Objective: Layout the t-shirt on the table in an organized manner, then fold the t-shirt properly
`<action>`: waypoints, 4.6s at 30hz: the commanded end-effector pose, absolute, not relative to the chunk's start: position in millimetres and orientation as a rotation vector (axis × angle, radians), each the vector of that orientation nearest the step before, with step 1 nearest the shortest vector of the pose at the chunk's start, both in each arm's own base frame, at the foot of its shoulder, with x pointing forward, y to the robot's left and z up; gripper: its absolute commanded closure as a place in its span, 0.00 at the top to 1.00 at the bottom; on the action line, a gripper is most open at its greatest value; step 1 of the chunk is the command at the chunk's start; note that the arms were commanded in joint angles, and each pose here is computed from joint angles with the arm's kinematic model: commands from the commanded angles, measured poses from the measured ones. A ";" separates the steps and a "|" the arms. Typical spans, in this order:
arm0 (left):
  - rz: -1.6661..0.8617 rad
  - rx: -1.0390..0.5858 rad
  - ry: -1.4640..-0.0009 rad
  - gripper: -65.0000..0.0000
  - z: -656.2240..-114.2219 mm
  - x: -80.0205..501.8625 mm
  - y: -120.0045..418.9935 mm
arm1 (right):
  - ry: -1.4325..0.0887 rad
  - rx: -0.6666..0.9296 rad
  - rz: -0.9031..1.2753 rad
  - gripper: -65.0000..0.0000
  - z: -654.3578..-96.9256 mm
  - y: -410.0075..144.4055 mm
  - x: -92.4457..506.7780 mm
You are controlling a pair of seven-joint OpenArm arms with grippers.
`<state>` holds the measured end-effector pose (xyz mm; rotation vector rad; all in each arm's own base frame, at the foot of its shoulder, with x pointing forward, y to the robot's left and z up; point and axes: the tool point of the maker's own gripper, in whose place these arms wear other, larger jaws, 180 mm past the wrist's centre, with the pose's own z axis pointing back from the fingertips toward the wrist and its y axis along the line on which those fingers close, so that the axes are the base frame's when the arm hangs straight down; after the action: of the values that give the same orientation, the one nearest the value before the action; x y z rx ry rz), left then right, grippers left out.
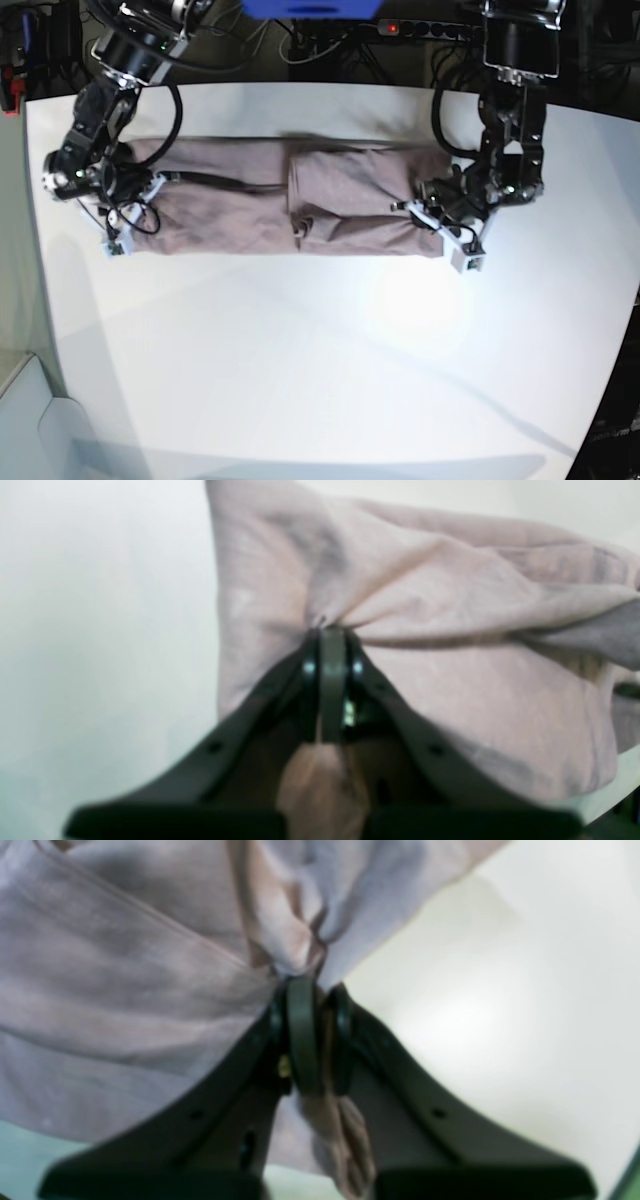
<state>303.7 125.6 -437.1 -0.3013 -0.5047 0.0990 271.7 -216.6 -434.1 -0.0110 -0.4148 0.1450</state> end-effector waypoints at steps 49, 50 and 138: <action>0.140 -0.346 -0.543 0.01 -382.3 294.1 118.6 | -0.501 -0.201 0.371 0.00 -351.4 -184.1 280.1; 0.140 -0.350 -0.540 0.01 -383.1 294.5 118.2 | -0.501 -0.201 0.371 0.00 -351.4 -184.1 280.1; -0.554 -0.314 -0.456 0.54 -402.3 217.8 -9.4 | -0.527 -0.206 0.388 0.00 -345.3 -181.0 289.4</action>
<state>209.2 -3.9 -413.2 -0.2959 -0.4090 -0.5531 279.2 -181.4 -356.7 -0.1985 -0.4792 0.3886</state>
